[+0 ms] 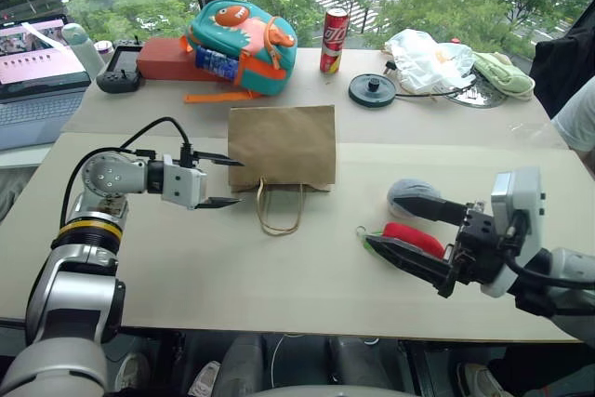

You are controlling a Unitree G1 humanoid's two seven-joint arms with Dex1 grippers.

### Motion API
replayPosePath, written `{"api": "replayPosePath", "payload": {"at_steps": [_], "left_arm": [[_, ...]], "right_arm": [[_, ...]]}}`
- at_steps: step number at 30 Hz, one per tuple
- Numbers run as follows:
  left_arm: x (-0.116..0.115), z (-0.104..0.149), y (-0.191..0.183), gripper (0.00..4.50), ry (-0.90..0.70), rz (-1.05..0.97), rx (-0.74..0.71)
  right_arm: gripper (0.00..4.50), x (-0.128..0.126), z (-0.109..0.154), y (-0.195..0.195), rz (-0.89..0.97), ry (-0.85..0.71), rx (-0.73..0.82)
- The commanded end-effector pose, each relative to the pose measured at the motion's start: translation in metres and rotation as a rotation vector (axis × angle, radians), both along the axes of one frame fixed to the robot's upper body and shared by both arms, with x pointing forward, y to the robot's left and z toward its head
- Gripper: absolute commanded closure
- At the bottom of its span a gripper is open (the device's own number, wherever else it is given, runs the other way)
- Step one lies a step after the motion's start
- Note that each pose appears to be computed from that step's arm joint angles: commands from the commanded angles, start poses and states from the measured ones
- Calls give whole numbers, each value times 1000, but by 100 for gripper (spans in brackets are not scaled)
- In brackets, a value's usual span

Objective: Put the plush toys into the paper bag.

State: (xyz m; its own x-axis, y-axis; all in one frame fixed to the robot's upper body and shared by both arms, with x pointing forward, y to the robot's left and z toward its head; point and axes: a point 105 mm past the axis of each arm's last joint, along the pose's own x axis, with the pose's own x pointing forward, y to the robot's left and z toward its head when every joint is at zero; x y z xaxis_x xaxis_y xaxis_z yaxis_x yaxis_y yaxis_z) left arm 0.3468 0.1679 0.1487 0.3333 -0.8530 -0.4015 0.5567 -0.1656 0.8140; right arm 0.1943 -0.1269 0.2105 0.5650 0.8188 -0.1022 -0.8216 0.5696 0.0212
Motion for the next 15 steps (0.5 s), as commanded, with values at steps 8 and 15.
{"api": "replayPosePath", "payload": {"at_steps": [8,15], "left_arm": [[8,-6,-25,110,-145,-20,-23],[9,-9,-25,247,-149,-18,-19]], "right_arm": [[0,-8,22,6,2,-88,32],[0,-8,22,6,-8,-87,30]]}}
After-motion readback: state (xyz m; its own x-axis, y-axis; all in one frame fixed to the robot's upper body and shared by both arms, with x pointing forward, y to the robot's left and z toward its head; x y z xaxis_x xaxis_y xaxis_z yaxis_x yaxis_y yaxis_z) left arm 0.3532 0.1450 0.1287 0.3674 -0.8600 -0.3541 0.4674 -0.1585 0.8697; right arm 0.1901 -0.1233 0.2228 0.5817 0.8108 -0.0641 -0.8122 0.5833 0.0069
